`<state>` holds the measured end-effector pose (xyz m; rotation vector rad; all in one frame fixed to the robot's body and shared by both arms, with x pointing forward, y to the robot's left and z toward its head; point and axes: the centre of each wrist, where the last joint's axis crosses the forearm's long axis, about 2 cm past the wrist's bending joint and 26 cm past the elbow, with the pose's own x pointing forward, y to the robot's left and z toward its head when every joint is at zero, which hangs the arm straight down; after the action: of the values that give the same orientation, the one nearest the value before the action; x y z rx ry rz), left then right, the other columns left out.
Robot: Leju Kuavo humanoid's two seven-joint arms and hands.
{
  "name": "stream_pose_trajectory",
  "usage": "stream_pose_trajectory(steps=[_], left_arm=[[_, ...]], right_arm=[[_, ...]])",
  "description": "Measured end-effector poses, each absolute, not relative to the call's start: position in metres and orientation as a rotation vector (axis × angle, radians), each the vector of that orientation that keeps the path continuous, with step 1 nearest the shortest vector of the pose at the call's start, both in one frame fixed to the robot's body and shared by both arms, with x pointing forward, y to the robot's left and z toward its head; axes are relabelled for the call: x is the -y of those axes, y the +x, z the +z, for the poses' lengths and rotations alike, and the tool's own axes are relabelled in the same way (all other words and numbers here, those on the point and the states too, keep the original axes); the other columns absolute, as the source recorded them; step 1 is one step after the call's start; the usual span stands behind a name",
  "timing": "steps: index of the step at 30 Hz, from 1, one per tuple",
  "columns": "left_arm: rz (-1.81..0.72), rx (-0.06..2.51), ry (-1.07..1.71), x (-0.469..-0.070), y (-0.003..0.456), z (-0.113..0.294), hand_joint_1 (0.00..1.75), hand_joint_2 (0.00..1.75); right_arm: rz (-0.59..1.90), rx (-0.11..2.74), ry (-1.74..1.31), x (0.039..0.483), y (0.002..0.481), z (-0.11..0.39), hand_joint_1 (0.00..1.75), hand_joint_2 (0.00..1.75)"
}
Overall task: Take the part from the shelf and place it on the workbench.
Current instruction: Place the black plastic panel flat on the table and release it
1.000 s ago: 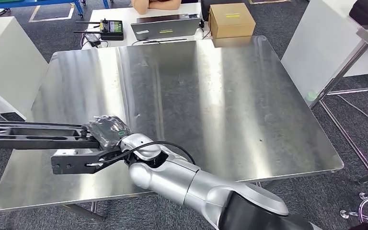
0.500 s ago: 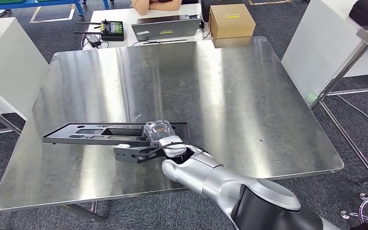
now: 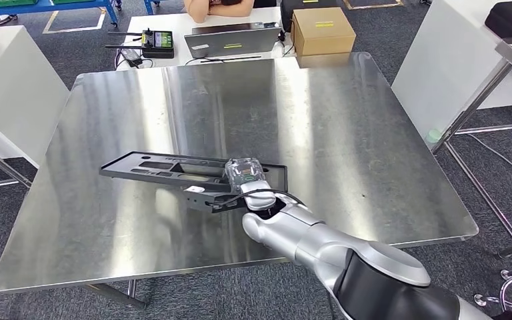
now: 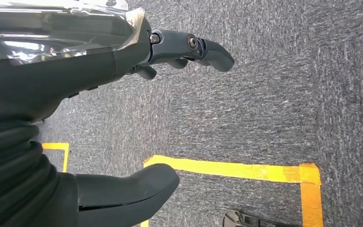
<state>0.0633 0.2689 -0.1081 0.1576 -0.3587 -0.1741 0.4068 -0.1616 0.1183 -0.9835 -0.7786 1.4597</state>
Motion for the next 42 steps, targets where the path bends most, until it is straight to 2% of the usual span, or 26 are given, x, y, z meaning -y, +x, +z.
stream_pose_trajectory(steps=[7,18,22,26,32,42], left_arm=[[-0.167,0.363,0.162,-0.269,0.062,-0.108,0.0,1.75],[-0.137,0.355,0.17,-0.269,0.059,-0.109,0.0,1.75],[-0.124,0.355,0.171,-0.27,0.058,-0.109,0.0,1.75],[-0.141,0.365,0.182,-0.27,0.058,-0.109,0.0,0.0],[-0.145,0.368,0.187,-0.27,0.058,-0.109,0.0,0.0],[-0.152,0.368,0.188,-0.27,0.059,-0.109,0.0,0.0]], right_arm=[[1.42,0.692,-1.084,0.193,0.419,0.123,1.75,1.75],[1.348,0.685,-1.171,0.219,0.438,0.145,1.75,1.75],[1.335,0.683,-1.201,0.227,0.445,0.154,0.0,0.0],[1.338,0.681,-1.217,0.231,0.446,0.156,0.0,0.0],[1.321,0.693,-1.211,0.233,0.447,0.157,0.0,0.0],[1.276,0.893,-1.21,0.22,0.462,0.189,0.0,0.0]])
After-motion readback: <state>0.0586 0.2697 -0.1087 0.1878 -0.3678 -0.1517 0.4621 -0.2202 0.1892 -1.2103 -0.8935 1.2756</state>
